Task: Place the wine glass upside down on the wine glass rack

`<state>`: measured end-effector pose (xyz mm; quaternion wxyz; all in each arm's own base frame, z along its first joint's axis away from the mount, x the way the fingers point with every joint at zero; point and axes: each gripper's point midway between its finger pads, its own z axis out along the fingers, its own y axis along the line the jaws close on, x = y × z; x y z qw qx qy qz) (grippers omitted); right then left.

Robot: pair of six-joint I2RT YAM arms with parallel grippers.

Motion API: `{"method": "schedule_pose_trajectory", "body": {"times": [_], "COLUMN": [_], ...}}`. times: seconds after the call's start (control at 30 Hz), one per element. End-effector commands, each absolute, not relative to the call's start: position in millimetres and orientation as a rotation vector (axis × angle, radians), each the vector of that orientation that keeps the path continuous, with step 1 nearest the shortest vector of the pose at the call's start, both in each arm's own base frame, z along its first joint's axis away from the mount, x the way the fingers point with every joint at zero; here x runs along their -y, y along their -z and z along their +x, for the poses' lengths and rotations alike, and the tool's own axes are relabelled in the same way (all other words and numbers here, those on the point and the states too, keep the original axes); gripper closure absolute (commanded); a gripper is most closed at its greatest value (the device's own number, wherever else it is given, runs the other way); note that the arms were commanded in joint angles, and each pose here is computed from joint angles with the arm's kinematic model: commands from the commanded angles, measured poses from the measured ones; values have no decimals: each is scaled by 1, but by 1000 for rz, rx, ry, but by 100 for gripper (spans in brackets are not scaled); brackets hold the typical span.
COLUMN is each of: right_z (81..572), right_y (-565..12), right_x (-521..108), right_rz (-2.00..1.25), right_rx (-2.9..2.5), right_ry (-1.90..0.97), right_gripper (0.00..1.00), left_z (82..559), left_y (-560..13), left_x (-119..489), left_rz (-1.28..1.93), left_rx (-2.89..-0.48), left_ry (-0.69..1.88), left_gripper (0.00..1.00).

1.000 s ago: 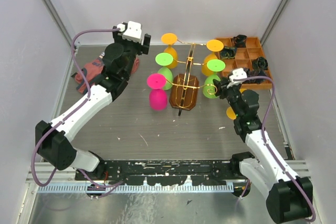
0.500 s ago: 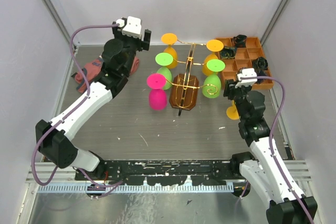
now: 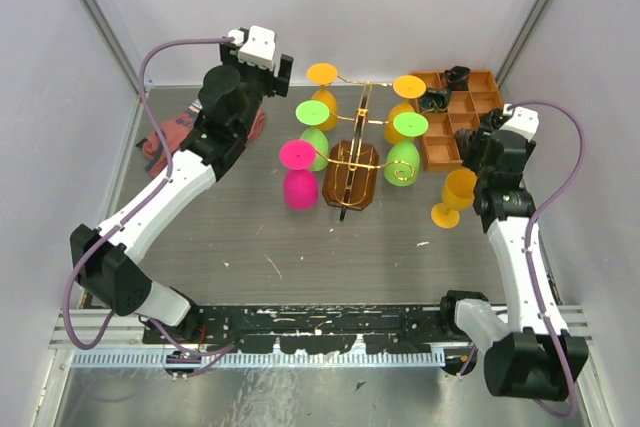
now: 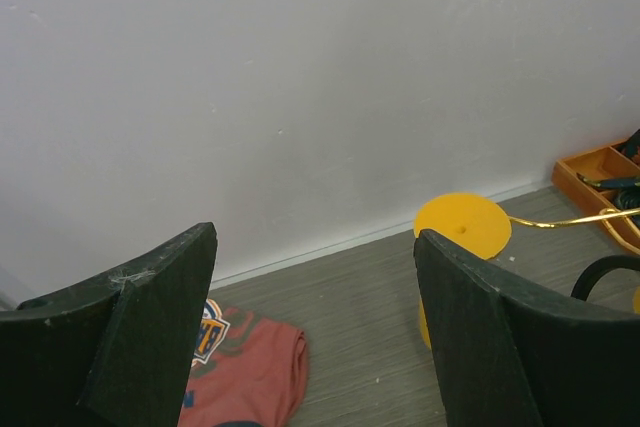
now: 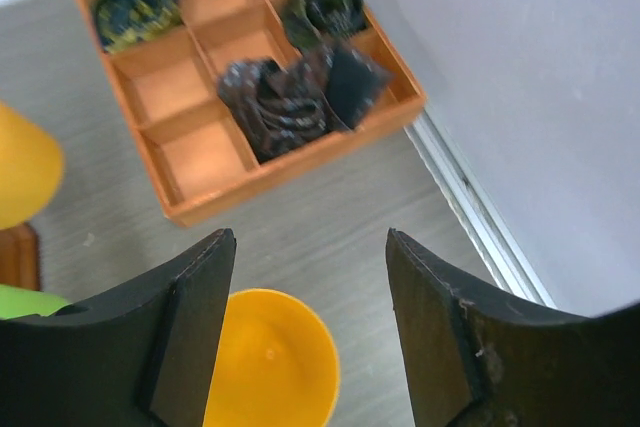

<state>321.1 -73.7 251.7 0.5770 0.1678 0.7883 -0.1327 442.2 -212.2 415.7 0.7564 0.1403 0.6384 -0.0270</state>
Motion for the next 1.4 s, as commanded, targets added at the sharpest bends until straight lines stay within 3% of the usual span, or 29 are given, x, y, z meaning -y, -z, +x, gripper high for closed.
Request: {"method": "schedule_pose_trajectory", "body": {"times": [0.0, 0.2, 0.57, 1.0, 1.1, 1.27, 1.37], "right_z": [314, 294, 284, 285, 285, 286, 286], "right_y": [-241, -232, -190, -167, -170, -182, -193], "right_x": [81, 82, 76, 67, 69, 74, 83], "right_rz": [478, 466, 484, 476, 479, 479, 490], "right_rx": [-1959, -2051, -2156, -2217, -2208, -2184, -2161], "right_ry": [247, 273, 237, 182, 188, 222, 279], "right_gripper": [32, 33, 55, 65, 72, 94, 99], "left_z": [438, 439, 446, 447, 447, 447, 447], "left_y": [-435, -433, -424, -418, -419, -420, -421], "left_x": [208, 207, 214, 213, 214, 214, 214], "left_rz": [302, 319, 341, 365, 369, 372, 372], "left_rx": [-1374, -1376, -1392, -1401, -1399, -1395, -1394], "left_ry": [59, 41, 40, 15, 17, 14, 14], "left_gripper": [13, 13, 11, 8, 8, 7, 7]}}
